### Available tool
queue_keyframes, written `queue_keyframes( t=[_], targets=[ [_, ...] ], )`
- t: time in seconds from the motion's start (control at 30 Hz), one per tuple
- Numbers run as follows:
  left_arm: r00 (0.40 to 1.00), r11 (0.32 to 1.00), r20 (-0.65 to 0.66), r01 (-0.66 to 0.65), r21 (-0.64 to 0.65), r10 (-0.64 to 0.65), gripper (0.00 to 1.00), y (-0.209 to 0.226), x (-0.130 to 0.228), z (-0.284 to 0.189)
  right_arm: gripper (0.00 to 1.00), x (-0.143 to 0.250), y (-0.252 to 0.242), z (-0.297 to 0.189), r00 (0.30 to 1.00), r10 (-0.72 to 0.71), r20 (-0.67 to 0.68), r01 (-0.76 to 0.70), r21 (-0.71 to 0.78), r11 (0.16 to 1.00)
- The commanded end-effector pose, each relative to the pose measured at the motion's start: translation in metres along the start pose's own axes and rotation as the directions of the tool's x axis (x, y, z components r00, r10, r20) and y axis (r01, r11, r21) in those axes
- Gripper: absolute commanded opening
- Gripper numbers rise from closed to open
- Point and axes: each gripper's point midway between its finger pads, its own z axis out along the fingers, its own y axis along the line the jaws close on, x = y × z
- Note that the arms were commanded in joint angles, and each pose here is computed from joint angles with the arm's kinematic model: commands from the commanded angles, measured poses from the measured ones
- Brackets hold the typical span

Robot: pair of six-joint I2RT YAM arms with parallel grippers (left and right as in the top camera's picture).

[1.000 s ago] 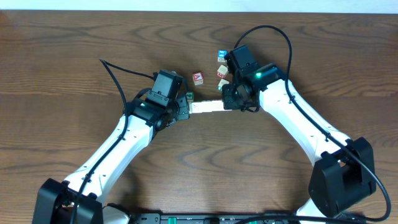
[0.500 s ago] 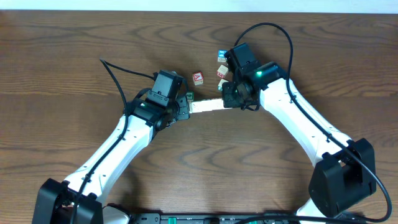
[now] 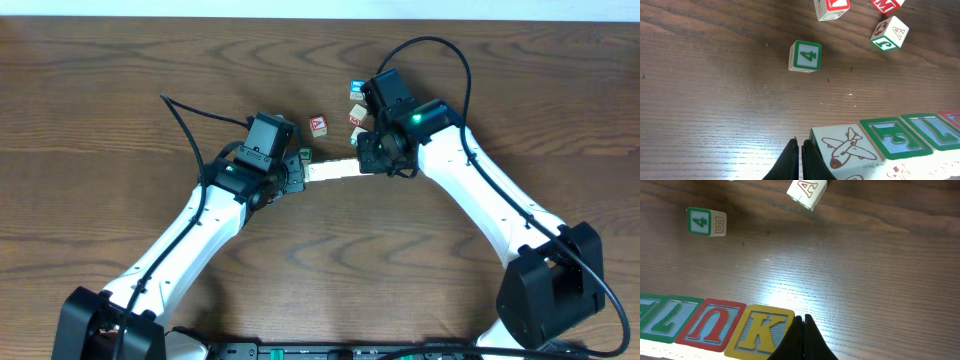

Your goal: Lift 5 blocks

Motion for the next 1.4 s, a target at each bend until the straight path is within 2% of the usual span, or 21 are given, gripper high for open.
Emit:
queue_keyframes(
  t=[0.0,1.37],
  targets=[
    [0.997,0.94,-0.006,-0.07,0.333,0.076,0.07,-0.089,-0.0023,-0.0394,0.01,0.0195,0.0915,-0.0336,0.993,-0.106,-0.052,0.079,-0.365,0.927],
    [0.998,0.94,0.008,-0.063,0.334,0.064,0.07,-0.0916,-0.0081,-0.0455,0.01,0.0197,0.0915,-0.0381,0.993,-0.106,-0.058,0.078,-0.362,0.929]
  ],
)
